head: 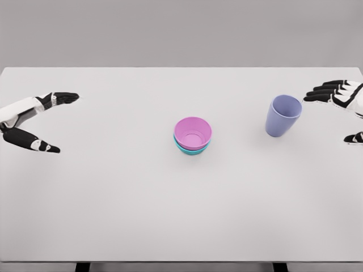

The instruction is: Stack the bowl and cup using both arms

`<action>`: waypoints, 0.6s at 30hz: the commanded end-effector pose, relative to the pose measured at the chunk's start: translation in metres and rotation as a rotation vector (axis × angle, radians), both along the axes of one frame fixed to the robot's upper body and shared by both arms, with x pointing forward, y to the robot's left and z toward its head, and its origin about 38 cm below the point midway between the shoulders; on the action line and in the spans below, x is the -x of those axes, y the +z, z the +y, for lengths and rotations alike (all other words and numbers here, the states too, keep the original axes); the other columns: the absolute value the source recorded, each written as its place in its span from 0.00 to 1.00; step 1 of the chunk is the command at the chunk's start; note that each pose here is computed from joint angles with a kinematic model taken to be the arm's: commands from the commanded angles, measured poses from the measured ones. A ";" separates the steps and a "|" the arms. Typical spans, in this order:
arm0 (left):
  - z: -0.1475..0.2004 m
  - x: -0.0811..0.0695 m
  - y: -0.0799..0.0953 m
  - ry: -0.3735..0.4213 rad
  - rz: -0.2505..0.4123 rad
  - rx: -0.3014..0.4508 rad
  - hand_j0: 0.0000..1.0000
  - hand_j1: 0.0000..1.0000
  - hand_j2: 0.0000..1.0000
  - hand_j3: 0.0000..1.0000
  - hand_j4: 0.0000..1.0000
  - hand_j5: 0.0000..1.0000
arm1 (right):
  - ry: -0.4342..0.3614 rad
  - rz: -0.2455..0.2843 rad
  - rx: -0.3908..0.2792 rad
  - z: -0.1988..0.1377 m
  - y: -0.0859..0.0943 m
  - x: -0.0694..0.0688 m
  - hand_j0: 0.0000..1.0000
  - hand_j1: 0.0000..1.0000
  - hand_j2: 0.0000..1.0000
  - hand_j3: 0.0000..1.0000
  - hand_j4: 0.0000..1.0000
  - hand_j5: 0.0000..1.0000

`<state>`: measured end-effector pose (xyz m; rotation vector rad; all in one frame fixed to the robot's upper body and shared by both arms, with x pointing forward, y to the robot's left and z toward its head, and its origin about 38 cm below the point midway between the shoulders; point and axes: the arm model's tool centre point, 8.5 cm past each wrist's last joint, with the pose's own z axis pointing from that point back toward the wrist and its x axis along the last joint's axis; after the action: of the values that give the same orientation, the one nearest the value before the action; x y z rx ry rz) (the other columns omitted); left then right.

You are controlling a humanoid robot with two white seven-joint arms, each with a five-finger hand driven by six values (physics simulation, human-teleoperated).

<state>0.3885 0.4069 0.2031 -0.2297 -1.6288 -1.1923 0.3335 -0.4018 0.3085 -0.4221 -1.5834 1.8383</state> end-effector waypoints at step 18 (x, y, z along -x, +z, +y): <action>0.008 -0.006 -0.018 0.077 0.037 0.121 1.00 1.00 1.00 1.00 1.00 1.00 | 0.019 0.005 0.306 0.040 -0.002 -0.080 0.98 0.98 0.98 0.98 0.98 0.98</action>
<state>0.3925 0.4126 0.1825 -0.2669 -1.6537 -1.0423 0.4102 -0.3715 0.3333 -0.6177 -1.3350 2.0852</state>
